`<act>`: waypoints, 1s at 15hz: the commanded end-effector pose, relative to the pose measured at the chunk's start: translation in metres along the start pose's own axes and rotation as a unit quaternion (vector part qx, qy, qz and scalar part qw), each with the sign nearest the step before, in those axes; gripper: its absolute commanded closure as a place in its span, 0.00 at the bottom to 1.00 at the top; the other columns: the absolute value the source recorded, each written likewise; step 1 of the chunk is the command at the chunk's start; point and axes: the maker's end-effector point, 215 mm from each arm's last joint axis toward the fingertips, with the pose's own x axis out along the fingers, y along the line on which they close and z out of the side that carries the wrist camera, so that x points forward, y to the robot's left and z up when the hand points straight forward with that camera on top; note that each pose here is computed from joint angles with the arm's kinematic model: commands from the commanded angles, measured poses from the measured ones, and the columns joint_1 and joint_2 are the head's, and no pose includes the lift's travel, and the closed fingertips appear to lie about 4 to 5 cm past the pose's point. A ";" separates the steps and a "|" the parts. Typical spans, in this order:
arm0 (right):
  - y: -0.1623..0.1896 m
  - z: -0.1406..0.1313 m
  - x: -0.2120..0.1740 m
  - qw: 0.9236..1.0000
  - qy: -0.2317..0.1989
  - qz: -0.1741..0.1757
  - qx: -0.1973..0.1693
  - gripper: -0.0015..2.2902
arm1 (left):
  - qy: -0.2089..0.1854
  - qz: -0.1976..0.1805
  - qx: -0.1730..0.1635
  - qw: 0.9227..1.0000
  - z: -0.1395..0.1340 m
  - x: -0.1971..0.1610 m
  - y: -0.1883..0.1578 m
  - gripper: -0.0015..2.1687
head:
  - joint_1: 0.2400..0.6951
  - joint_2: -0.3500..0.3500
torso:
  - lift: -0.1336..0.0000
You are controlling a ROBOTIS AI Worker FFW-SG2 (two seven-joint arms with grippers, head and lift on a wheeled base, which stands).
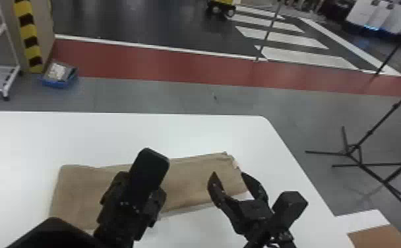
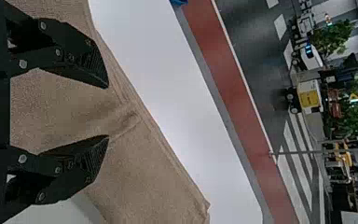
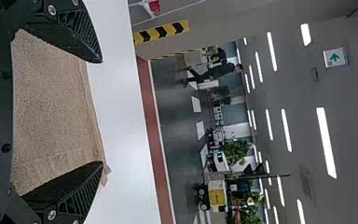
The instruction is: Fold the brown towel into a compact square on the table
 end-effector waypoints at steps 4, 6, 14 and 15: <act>0.040 -0.005 0.007 0.999 0.010 0.034 -0.008 0.05 | -0.035 0.045 -0.071 0.996 -0.001 -0.017 0.061 0.02 | 1.00 0.00 | 0.15; 0.065 -0.018 0.013 0.998 0.031 0.055 -0.015 0.05 | -0.076 0.079 -0.110 0.988 -0.008 -0.028 0.111 0.02 | 1.00 0.06 | 0.15; 0.120 -0.077 0.029 0.986 0.125 0.098 -0.057 0.05 | -0.210 0.143 -0.198 0.947 -0.039 -0.060 0.198 0.02 | 1.00 0.52 | 0.15; 0.118 -0.082 0.030 0.984 0.134 0.097 -0.059 0.05 | -0.217 0.138 -0.203 0.945 -0.041 -0.060 0.197 0.02 | 1.00 0.53 | 0.15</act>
